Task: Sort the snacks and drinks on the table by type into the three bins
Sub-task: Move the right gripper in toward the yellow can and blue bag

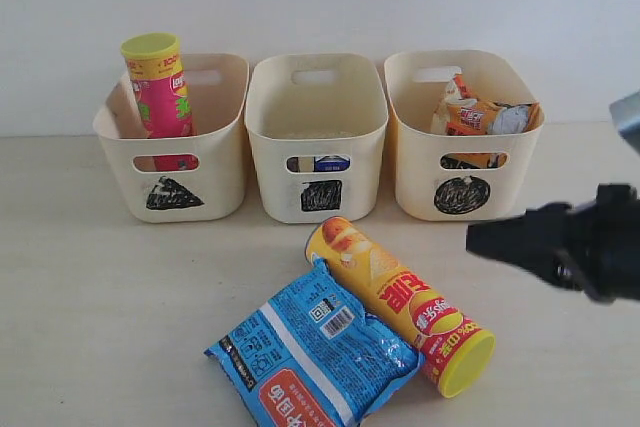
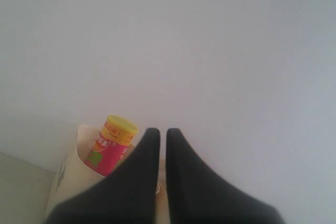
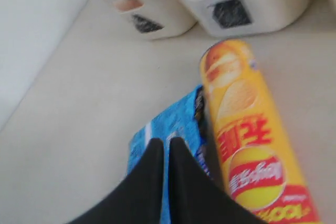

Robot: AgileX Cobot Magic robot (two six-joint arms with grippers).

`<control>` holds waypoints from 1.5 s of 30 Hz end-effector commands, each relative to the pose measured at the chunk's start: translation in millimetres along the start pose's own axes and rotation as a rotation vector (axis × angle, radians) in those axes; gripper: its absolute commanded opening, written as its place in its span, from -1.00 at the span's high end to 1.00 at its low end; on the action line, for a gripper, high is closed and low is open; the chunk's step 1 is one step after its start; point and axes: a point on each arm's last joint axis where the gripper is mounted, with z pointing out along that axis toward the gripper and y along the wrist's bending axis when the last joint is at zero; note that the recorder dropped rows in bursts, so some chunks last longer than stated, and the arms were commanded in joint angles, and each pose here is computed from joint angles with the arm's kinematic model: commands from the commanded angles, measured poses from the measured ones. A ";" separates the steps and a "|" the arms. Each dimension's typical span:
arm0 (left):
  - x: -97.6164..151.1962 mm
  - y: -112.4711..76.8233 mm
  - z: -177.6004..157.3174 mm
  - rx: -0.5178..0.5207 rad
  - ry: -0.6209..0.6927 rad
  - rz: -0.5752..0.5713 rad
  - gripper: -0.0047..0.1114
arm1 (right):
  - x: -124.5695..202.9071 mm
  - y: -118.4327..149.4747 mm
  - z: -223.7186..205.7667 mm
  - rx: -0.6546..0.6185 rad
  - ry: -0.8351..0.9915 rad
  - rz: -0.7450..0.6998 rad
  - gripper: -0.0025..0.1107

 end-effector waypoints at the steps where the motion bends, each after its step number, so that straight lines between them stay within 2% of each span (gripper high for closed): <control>1: 1.7 0.8 -0.4 -0.003 0.007 -0.017 0.85 | -41.9 4.2 -21.0 0.230 -0.208 -0.039 0.96; 4: 1.7 0.8 -0.4 -0.003 0.007 -0.017 0.85 | -61.1 7.1 -43.5 0.395 -0.357 -0.031 0.96; 8: 1.4 0.8 -0.4 -0.004 0.003 -0.016 0.85 | -75.1 7.7 -64.2 0.531 -0.498 0.040 0.96; 18: 1.2 0.9 -0.4 -0.004 0.002 -0.021 0.85 | -91.4 -1.2 -83.1 0.621 -0.765 0.393 0.96; 20: 1.2 0.9 -0.4 -0.004 0.002 -0.021 0.85 | -97.3 2.0 -86.4 0.620 -0.845 0.338 0.96; 21: 1.2 0.9 -0.4 -0.004 0.002 -0.021 0.85 | -99.7 7.2 -85.1 0.575 -0.899 0.314 0.96; 22: 1.2 0.9 -0.4 -0.004 0.002 -0.021 0.85 | -101.9 13.7 -82.7 0.536 -0.921 0.227 0.96; 25: 1.2 0.9 -0.4 -0.004 0.002 -0.021 0.85 | -98.6 33.9 -68.8 0.325 -0.978 0.055 0.96; 28: 1.2 0.9 -0.4 -0.004 0.002 -0.021 0.85 | -86.1 40.4 -53.3 0.216 -0.896 0.073 0.96; 31: 1.2 0.9 -0.4 -0.004 0.002 -0.021 0.85 | -62.5 32.7 -41.4 0.230 -0.783 0.117 0.96; 35: 1.2 0.9 -0.4 -0.004 0.002 -0.021 0.85 | -13.9 17.7 -28.6 0.224 -0.638 0.219 0.96; 40: 1.4 0.8 -0.4 -0.004 0.004 -0.021 0.85 | 34.7 17.1 -21.2 0.153 -0.493 0.189 0.96; 45: 1.4 0.8 -0.4 -0.004 0.004 -0.021 0.85 | 64.1 24.9 -16.4 0.091 -0.356 0.184 0.96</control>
